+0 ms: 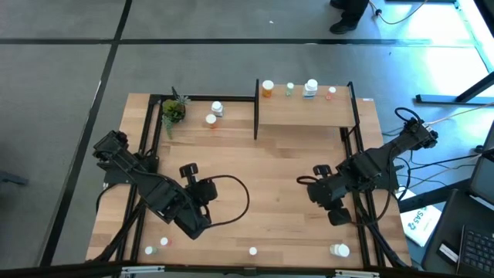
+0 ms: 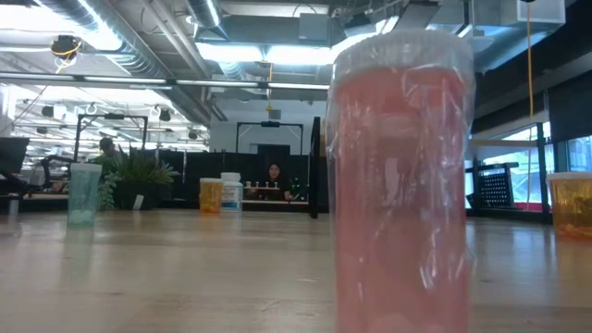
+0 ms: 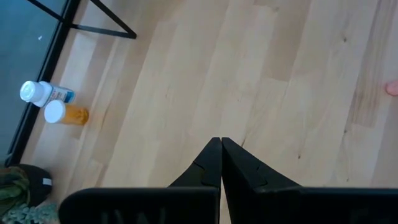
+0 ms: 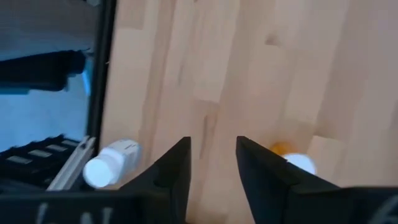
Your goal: Pick and place medicine bottles onto shelf by color
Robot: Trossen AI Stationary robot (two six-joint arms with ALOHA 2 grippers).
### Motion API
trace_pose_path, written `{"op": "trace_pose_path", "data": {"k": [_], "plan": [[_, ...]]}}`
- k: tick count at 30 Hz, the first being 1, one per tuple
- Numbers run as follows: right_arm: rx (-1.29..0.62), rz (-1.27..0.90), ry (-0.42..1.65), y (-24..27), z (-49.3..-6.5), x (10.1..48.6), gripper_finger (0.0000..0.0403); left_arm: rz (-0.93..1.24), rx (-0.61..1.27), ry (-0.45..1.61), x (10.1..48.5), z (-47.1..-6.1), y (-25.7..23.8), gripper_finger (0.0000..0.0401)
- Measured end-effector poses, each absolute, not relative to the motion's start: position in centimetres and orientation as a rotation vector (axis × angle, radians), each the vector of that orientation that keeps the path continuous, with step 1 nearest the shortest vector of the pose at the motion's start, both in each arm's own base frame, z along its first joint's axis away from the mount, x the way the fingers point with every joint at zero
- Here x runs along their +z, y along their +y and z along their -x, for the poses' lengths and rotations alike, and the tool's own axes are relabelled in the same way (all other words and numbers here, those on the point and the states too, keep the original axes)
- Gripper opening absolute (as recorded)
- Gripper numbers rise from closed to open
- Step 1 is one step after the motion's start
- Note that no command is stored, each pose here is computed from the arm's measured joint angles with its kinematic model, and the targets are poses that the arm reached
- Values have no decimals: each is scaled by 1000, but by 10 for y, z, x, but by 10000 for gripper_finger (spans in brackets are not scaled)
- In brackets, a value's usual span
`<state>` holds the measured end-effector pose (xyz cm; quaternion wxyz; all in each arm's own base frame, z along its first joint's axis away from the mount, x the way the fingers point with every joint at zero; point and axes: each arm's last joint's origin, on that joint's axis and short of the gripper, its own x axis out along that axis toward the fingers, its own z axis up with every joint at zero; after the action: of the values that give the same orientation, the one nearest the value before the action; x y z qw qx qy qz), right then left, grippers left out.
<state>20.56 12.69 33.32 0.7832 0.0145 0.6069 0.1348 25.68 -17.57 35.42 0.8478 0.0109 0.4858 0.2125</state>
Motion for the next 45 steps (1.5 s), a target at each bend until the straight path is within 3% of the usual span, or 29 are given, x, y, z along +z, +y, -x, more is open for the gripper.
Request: {"op": "trace_pose_path", "data": {"k": [16,34,45], "plan": [[262,21,1424,121,-195,330,268,25,459,1010,354,-259,-175,0],[255,116,1409,119,-195,330,269,-22,311,925,358,-261,-196,0],[250,112,1406,119,-195,330,269,-2,66,800,347,-263,-235,0]]}}
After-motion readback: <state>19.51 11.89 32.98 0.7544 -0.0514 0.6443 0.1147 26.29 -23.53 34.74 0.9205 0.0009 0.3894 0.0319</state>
